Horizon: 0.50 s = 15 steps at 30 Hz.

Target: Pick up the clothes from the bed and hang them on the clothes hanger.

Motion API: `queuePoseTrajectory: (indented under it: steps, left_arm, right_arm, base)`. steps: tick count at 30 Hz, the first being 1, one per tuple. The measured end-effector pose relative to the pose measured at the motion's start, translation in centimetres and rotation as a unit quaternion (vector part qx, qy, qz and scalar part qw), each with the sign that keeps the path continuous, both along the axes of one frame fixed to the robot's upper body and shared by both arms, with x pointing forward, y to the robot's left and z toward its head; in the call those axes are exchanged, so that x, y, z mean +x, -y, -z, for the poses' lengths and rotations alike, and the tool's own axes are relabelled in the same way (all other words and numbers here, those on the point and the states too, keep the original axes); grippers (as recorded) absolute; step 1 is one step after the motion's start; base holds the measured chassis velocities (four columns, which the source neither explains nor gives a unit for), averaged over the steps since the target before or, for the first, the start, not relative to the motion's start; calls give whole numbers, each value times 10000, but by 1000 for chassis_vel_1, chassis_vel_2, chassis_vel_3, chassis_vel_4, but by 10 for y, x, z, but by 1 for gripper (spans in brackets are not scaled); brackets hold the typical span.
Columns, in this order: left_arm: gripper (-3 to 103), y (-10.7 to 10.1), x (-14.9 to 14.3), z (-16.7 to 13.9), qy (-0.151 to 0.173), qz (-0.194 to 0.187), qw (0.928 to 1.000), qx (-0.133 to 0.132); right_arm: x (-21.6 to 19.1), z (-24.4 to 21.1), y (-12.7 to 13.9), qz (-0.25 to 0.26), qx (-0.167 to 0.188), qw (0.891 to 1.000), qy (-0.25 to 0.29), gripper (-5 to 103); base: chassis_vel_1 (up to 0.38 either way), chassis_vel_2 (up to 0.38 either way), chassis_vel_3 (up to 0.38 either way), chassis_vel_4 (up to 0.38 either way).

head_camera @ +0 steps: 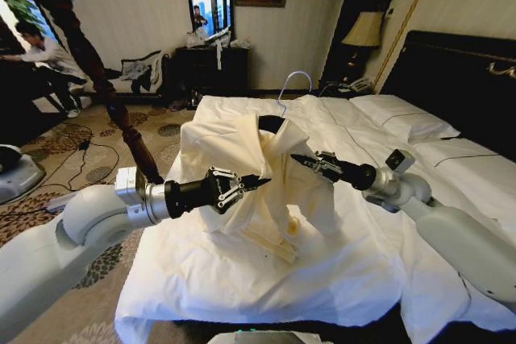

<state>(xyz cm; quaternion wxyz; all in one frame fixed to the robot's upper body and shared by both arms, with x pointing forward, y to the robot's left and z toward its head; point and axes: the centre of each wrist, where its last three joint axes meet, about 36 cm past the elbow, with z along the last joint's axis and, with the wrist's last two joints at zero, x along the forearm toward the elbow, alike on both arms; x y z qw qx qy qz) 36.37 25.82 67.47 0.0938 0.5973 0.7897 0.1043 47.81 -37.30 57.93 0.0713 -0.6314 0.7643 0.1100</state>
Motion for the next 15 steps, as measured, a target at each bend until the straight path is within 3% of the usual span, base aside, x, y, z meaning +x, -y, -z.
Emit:
queuePoseTrajectory:
  steps: [6,15]
  left_arm:
    - [0,-4,1,-19,130,-25,9998,-179]
    - [0,-16,7,-32,302,-113,9995,-32]
  right_arm:
    - [-5,12,0,-229,-367,9990,53,16]
    - [-1,22,9,-275,-644,9975,81,16]
  base:
    - [0,0,0,0]
    - [0,0,0,0]
